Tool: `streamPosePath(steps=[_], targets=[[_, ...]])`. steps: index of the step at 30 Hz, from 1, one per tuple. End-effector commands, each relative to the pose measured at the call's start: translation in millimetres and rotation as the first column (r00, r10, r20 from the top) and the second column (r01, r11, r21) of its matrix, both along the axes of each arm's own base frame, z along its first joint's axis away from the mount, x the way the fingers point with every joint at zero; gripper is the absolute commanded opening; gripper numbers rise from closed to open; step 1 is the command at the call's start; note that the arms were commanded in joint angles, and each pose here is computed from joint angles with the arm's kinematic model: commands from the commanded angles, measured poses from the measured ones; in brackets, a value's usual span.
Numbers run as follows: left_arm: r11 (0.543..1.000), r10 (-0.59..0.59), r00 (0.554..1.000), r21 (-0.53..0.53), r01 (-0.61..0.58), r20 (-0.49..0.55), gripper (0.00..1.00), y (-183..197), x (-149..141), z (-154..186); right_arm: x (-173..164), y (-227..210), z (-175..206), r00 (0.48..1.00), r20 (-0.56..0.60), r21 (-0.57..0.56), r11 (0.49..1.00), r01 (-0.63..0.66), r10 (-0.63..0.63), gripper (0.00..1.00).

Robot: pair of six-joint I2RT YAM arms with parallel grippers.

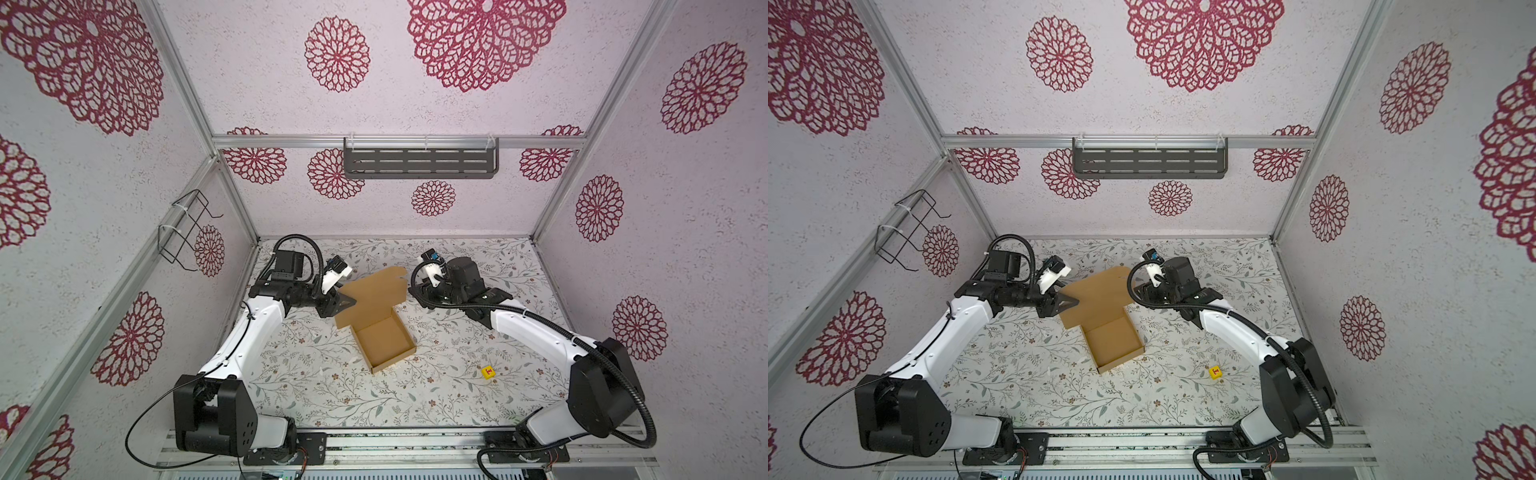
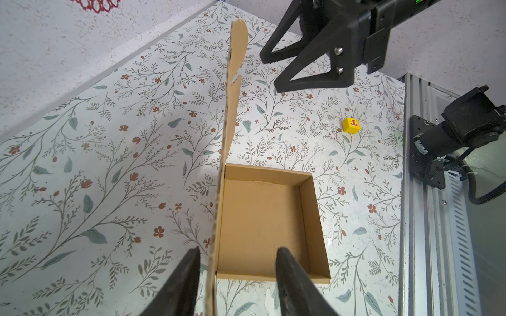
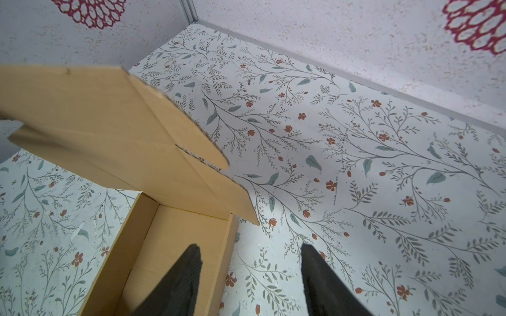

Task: Assemble paper box
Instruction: Fold the bottom flaps of a flat cardboard box at the center of the table.

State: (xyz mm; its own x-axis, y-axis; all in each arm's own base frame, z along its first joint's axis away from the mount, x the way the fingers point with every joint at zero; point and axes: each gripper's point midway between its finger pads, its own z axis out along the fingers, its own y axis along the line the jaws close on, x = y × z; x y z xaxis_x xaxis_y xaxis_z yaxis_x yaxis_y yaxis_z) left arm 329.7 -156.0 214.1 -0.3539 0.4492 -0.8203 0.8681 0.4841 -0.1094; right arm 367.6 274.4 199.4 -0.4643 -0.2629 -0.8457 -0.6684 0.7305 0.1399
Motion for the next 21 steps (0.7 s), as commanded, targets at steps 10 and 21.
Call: streamPosePath(steps=[10,21], targets=[[0.999,0.007,1.000,-0.035,-0.006,0.021,0.56,5.8,-1.4,4.4,12.1,30.5,20.0,0.957,0.156,0.113,0.958,-0.263,0.245,0.59],[0.999,0.023,1.000,-0.038,-0.022,0.020,0.59,11.7,0.7,4.3,20.3,42.7,17.3,0.933,0.165,0.131,0.930,-0.343,0.321,0.38]])
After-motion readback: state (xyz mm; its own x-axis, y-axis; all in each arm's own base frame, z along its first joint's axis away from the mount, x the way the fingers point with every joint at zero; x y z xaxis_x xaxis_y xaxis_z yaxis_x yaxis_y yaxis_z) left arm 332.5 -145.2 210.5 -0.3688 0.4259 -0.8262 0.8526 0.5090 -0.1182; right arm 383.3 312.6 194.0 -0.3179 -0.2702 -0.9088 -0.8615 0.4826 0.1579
